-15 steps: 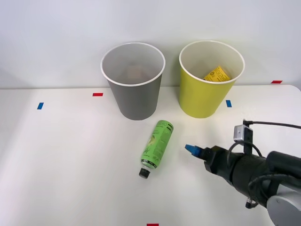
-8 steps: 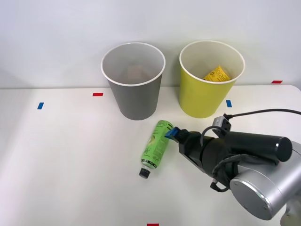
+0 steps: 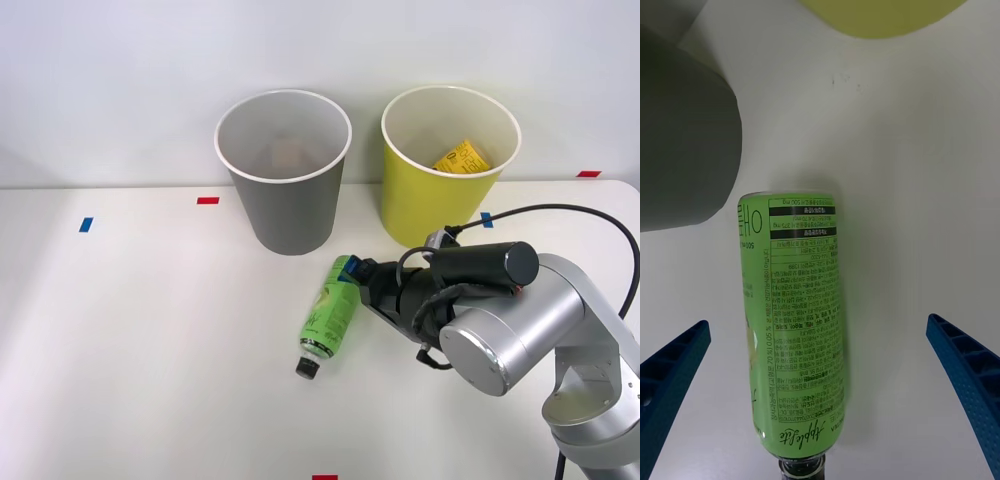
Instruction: Put cans in the gray bin, plastic bottles in the light green bin
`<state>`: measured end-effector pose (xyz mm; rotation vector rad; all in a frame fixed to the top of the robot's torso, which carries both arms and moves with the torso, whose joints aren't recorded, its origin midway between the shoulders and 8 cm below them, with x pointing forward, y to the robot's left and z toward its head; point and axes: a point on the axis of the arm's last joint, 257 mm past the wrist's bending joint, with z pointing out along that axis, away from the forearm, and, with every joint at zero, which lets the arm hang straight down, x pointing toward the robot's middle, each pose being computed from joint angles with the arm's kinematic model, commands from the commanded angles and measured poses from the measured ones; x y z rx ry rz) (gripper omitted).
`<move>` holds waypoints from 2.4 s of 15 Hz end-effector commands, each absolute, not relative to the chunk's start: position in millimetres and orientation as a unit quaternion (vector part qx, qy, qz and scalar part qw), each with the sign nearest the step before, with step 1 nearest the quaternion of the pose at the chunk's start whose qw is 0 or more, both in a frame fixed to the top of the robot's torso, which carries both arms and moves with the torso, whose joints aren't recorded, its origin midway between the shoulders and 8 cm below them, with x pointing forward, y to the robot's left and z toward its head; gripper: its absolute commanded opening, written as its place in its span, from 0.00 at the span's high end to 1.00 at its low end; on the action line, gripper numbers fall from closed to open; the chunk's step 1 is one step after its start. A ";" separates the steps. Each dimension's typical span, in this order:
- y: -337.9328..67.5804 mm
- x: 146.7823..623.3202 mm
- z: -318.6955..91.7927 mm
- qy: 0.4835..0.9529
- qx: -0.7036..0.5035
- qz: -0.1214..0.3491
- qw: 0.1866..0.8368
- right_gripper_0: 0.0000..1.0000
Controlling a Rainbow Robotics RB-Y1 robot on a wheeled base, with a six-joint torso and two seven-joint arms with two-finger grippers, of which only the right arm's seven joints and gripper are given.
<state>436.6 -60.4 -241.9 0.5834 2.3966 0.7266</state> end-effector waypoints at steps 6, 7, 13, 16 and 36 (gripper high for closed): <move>-33.2 474.4 -255.6 0.895 0.237 0.242 0.292 0.00; -32.5 479.0 -255.3 0.894 0.240 0.237 0.296 0.00; -28.5 478.4 -264.1 0.896 0.247 0.226 0.293 0.00; -30.6 483.1 -274.5 0.898 0.252 0.201 0.300 0.00; -32.7 488.6 -290.7 0.909 0.215 0.152 0.323 1.00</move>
